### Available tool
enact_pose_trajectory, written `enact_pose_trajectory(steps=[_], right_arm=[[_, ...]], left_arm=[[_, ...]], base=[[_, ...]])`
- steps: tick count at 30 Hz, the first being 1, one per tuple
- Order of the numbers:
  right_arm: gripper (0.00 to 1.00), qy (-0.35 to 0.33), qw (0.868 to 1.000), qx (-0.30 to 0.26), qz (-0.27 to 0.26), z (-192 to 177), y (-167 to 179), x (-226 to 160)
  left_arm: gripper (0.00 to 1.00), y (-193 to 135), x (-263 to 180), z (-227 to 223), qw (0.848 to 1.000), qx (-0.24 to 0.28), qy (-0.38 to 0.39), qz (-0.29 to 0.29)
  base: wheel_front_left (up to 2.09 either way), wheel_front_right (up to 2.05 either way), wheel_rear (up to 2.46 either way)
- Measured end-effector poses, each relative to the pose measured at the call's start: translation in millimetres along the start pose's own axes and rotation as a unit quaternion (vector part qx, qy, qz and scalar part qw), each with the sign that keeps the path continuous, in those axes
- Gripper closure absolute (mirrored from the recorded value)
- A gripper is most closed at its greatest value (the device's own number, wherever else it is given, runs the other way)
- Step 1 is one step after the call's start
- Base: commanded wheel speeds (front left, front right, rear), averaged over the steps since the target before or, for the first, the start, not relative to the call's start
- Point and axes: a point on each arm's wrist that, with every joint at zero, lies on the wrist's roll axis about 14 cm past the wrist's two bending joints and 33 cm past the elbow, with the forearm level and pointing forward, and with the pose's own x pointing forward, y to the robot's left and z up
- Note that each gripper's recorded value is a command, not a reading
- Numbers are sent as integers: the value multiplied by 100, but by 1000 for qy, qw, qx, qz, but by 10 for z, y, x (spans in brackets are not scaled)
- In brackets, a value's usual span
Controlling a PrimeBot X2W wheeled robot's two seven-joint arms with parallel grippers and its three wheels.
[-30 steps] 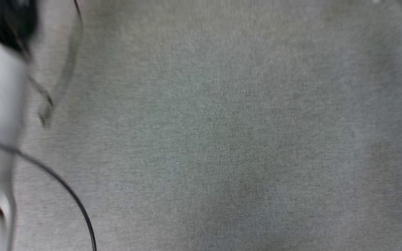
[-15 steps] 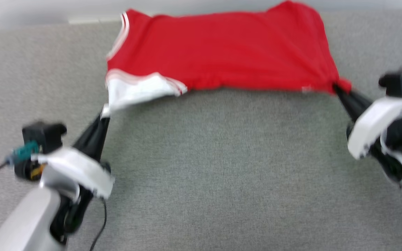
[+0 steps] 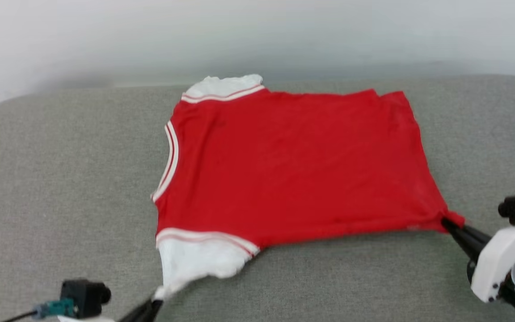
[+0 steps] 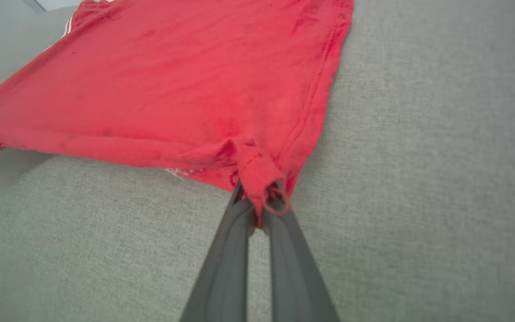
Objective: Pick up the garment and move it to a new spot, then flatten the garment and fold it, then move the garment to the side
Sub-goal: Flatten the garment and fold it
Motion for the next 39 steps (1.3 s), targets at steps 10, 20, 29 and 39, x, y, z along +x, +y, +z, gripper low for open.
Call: enact_pose_trajectory(steps=[10, 20, 29, 39], right_arm=[[100, 60, 996, 62, 2, -539, 66, -552], [100, 42, 997, 72, -1, -423, 53, -603], [100, 21, 997, 68, 8, -64, 40, -349], [100, 71, 997, 36, -3, -56, -96, 184]], left_arm=[[100, -272, -398, -655, 992, -9, 121, -37], [100, -297, -170, -275, 997, 4, 53, -55], [100, -268, 238, 534, 995, 30, -58, -74], [100, 104, 863, 835, 994, 35, -86, -51]], base=[[0, 0, 0], [0, 0, 0], [0, 0, 0], [0, 0, 0]])
